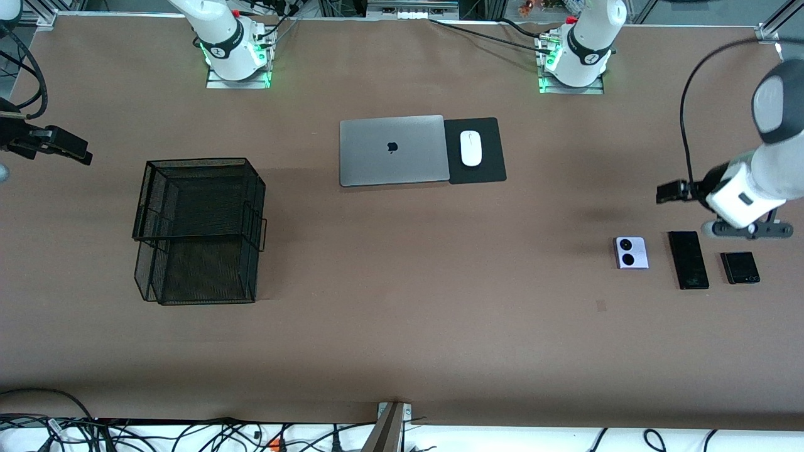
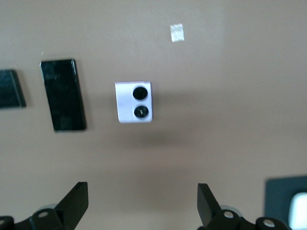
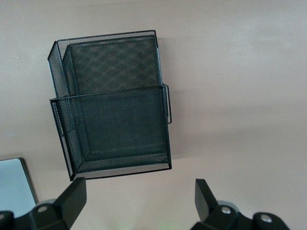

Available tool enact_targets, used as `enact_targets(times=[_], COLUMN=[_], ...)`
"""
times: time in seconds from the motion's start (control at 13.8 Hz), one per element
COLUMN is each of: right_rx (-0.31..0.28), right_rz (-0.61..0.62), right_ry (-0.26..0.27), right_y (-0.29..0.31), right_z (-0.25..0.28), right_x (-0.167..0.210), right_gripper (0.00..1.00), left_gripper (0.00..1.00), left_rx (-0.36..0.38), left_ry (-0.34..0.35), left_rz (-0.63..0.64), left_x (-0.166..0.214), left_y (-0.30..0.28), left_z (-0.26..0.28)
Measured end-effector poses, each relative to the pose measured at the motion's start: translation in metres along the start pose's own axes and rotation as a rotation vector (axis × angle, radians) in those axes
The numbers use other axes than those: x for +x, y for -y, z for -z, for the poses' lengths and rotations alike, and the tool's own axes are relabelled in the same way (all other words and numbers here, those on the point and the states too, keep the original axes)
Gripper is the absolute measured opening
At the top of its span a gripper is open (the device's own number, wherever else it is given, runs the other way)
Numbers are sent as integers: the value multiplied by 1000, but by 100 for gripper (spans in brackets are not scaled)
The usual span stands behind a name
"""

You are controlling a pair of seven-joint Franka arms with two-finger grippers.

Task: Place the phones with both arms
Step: 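Reach the left gripper toward the white two-lens phone, then grasp the white phone with the left gripper and lift it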

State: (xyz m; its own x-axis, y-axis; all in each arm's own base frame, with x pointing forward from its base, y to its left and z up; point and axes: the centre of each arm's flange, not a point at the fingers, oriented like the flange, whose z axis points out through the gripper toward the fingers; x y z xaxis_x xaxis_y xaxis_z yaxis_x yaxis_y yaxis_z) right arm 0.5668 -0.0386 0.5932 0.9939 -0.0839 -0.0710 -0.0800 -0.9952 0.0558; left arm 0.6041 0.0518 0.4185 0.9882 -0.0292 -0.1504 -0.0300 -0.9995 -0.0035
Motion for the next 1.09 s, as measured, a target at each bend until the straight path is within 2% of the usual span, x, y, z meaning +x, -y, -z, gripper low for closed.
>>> enact_targets(times=[0.22,0.51,0.73,1.09], right_rx=[0,0,0,0], right_rz=[0,0,0,0], right_ry=[-1,-1,-1,-1], right_y=[0,0,0,0], right_z=[0,0,0,0], right_x=[0,0,0,0], right_gripper=[100,100,100,100], left_gripper=[100,100,100,100], left_rx=[6,10,2,-4], left_ry=[-109,-184,-194,-190], left_rz=[-48,-105,-115,-125], left_x=[9,25,33,35], left_y=[16,41,37,31], left_z=[-78,-172,-223,-235])
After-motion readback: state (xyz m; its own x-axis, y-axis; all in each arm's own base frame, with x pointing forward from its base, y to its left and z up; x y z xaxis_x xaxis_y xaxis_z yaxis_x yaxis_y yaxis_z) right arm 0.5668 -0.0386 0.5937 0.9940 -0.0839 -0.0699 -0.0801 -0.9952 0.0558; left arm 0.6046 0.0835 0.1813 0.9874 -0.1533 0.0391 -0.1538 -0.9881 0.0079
